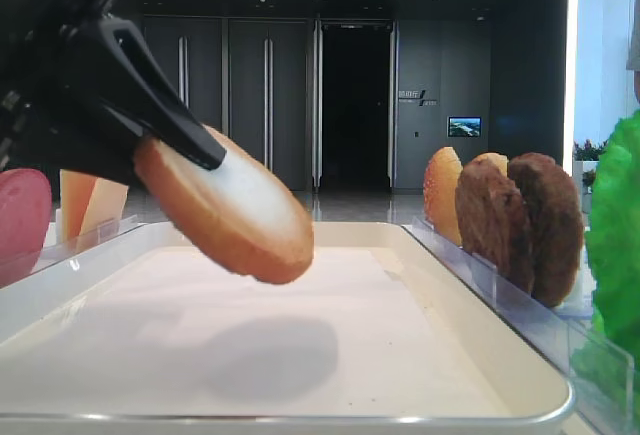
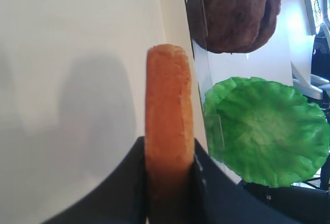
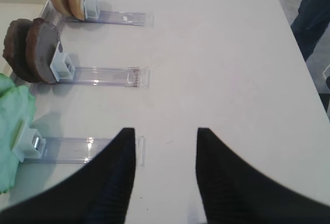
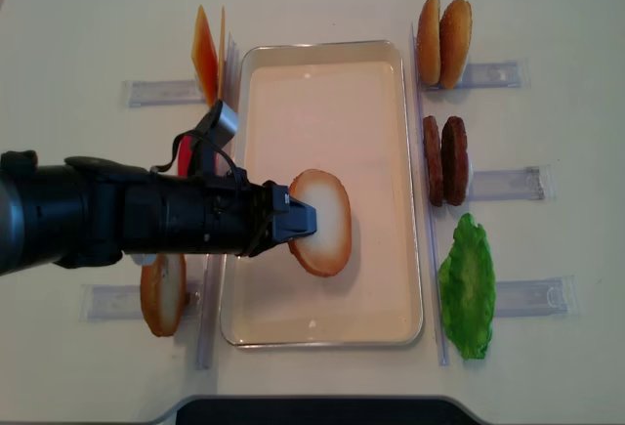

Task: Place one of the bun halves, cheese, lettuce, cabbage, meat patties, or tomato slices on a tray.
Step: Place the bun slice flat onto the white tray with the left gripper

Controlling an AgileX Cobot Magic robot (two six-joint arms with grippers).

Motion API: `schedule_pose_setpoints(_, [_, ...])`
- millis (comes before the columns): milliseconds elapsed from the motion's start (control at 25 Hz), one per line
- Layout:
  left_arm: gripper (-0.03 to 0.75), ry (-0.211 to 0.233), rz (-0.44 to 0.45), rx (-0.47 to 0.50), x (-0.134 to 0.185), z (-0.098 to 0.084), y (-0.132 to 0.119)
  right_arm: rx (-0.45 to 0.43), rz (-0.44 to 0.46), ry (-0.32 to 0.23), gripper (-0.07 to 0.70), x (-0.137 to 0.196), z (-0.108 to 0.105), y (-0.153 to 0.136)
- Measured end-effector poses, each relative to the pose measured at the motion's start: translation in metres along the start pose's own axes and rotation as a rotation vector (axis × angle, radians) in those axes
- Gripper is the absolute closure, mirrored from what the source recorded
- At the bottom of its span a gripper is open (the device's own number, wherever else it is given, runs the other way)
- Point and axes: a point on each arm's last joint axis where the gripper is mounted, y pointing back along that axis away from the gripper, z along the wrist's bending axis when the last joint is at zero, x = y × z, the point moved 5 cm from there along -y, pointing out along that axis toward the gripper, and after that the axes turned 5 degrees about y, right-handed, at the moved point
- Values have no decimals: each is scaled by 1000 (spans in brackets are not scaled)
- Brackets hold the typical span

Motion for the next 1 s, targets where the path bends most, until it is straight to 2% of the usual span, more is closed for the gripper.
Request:
schedule_pose_setpoints(240, [577, 8, 35, -30, 1, 12, -11, 0, 0, 0, 329, 0, 0, 0])
schedule_pose_setpoints(1000, [577, -27, 10, -74, -7, 18, -15, -2, 0, -1, 329, 0, 0, 0])
